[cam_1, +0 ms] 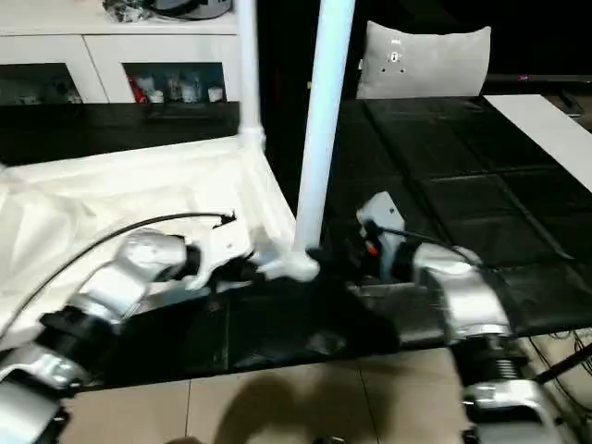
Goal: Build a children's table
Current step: Rotate leg to tighten
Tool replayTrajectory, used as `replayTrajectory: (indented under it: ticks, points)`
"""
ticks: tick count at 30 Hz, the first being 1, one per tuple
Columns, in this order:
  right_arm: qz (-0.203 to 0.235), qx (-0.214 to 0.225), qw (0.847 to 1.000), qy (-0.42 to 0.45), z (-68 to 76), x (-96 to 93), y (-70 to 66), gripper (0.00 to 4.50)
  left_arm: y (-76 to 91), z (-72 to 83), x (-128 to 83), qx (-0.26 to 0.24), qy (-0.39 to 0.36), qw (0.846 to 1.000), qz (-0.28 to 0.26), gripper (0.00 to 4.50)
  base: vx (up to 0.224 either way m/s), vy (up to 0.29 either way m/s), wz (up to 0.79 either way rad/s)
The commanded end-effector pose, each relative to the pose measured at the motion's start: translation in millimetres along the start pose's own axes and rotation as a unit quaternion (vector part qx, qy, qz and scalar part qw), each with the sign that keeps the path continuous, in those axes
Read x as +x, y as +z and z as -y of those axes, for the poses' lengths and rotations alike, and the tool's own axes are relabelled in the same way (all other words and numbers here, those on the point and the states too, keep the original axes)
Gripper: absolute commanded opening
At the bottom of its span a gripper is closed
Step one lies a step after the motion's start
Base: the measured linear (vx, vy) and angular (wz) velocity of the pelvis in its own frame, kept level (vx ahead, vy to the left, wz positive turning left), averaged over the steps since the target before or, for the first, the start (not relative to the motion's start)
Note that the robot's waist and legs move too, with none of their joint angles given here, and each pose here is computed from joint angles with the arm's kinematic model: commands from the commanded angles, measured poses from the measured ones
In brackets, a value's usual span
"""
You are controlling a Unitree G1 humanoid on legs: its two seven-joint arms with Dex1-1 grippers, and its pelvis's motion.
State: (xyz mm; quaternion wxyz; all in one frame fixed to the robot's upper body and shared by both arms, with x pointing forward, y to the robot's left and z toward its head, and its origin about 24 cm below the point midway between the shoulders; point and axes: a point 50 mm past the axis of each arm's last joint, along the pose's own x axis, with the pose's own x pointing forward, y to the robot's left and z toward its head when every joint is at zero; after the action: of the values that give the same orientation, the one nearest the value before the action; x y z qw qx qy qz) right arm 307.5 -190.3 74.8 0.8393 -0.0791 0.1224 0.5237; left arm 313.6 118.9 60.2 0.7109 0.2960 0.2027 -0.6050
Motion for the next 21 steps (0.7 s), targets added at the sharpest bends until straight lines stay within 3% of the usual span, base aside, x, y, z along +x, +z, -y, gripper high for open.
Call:
replayTrajectory:
  ticks: [1,6,11,21]
  points:
    - [0.007,-0.008,0.999,0.045,-4.6,0.3,5.0,4.05,-0.7,9.9,5,0.039,-0.062,0.997,-0.016,0.00,0.000,0.000,0.00]
    - [-0.013,0.008,0.992,0.123,-15.1,3.1,2.8,3.41,-1.9,17.6,2,0.081,-0.123,0.989,-0.027,0.00,0.000,0.000,0.00]
    - [-0.021,0.015,0.985,0.168,-24.5,10.5,-3.0,3.11,-1.1,19.5,0,0.105,-0.152,0.982,-0.030,0.00,0.000,0.000,0.00]
    - [-0.022,0.038,0.978,0.205,-32.4,17.4,-7.6,2.26,1.0,21.7,2,0.115,-0.169,0.979,-0.020,0.00,0.000,0.000,0.00]
